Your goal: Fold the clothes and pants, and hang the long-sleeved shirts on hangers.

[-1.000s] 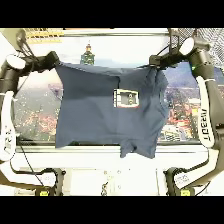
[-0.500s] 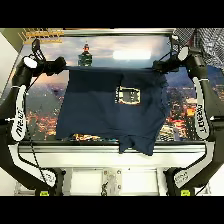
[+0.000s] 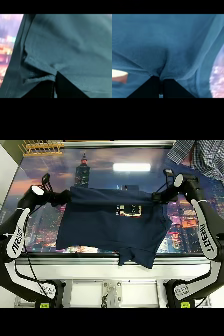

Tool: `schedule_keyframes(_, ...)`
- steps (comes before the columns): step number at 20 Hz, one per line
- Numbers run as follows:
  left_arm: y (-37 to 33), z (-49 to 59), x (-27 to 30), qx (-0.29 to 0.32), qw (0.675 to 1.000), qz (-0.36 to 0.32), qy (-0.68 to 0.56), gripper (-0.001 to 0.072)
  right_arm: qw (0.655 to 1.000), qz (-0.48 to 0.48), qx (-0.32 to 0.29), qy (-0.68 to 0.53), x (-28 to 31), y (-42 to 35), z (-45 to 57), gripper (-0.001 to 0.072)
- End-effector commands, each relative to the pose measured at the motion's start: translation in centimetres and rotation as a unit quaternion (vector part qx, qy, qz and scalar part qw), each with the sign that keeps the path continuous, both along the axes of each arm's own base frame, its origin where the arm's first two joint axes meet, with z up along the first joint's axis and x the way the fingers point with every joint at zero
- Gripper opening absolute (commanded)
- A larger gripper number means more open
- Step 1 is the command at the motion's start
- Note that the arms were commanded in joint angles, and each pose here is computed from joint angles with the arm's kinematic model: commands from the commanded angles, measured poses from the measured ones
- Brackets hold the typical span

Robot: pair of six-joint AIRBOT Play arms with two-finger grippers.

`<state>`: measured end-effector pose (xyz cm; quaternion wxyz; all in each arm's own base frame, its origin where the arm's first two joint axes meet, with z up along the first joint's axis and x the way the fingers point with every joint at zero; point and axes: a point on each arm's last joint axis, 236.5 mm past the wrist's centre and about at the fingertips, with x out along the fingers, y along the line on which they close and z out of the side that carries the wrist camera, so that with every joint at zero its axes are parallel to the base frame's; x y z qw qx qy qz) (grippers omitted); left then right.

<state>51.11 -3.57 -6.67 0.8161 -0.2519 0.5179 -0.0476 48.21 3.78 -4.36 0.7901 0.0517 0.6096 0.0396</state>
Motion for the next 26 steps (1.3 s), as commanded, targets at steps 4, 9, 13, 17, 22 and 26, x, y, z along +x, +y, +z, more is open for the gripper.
schedule_keyframes(4, -0.7, -1.5, -2.3, -0.013, 0.999, 0.001, 0.032, 0.0521, 0.999, 0.003, 0.015, 0.045, -3.1, 1.2, -2.8, 0.0224)
schedule_keyframes(9, 4.4, 6.5, -3.8, 0.001, 0.999, 0.036, -0.017, 0.0528, 0.999, -0.009, -0.018, -0.042, -3.3, -2.4, 6.2, 0.0531)
schedule_keyframes(13, 7.8, 5.3, -12.7, 0.030, 0.995, 0.074, 0.051, 0.0528, 0.994, -0.023, -0.019, -0.106, -6.9, -3.5, 13.4, 0.0530)
schedule_keyframes(17, 6.2, -0.2, -22.5, 0.000, 0.984, 0.109, 0.140, 0.0528, 0.989, -0.026, -0.001, -0.148, -9.6, -2.6, 15.4, 0.0529)
schedule_keyframes(22, 5.3, -4.1, -27.8, -0.028, 0.964, 0.198, 0.173, 0.0528, 0.990, -0.027, 0.011, -0.136, -10.9, -2.0, 14.2, 0.0528)
schedule_keyframes(26, 3.9, -4.9, -27.0, -0.080, 0.954, 0.236, 0.166, 0.0528, 0.988, -0.029, 0.028, -0.146, -10.5, -1.3, 14.5, 0.0528)
